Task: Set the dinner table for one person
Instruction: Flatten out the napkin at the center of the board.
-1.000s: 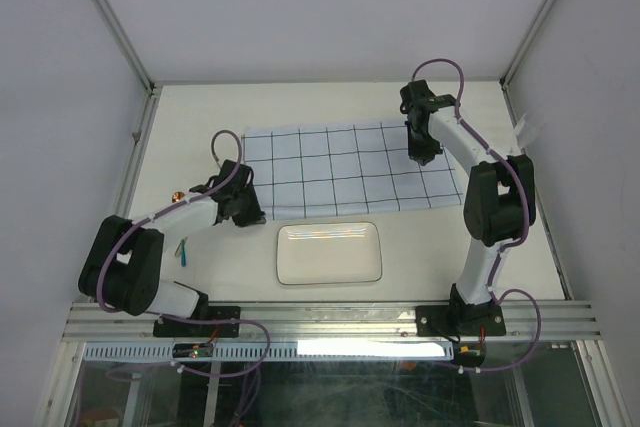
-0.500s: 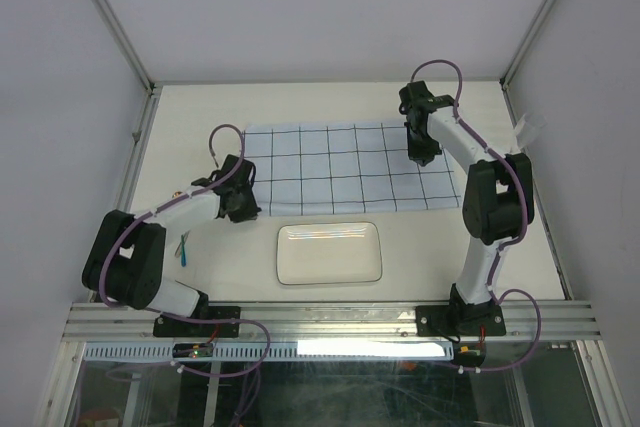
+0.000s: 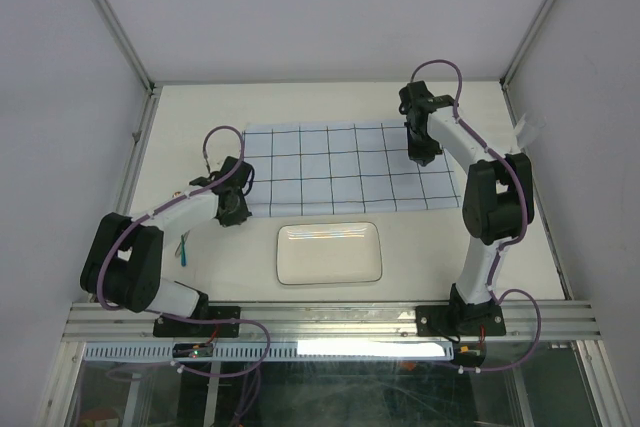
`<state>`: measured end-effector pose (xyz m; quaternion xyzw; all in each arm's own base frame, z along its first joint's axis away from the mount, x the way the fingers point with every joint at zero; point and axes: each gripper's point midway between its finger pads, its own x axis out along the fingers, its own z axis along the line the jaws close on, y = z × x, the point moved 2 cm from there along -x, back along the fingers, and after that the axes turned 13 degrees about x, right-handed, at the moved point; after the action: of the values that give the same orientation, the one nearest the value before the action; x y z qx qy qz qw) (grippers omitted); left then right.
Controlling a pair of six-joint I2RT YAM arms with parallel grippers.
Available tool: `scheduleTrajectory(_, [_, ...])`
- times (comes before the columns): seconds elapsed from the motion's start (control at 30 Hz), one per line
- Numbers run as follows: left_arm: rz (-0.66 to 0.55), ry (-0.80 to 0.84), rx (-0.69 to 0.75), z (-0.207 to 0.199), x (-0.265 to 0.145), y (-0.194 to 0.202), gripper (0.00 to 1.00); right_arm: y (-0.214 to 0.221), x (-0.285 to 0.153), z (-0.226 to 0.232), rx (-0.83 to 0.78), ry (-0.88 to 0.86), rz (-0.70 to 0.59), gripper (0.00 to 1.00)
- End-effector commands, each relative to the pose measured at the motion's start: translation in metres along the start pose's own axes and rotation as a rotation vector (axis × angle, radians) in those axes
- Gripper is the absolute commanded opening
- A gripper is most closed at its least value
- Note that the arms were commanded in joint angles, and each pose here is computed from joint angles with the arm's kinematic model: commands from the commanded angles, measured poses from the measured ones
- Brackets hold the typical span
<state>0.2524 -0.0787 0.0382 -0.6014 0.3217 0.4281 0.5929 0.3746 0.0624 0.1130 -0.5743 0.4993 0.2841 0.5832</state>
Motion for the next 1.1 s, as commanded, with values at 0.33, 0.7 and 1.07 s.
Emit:
scheduleTrajectory(0.33, [-0.088, 0.220, -0.031, -0.029, -0.035, -0.023, 0.03, 0.016, 0.027, -0.029, 0.011, 0.173, 0.099, 0.00])
scheduleTrajectory(0.7, [-0.084, 0.277, -0.033, -0.047, -0.014, -0.027, 0.01, 0.036, 0.055, -0.035, -0.018, 0.221, 0.177, 0.00])
scheduleTrajectory(1.07, [-0.206, 0.183, -0.021, -0.051, -0.003, -0.084, 0.00, 0.031, 0.061, -0.043, 0.007, 0.236, 0.168, 0.00])
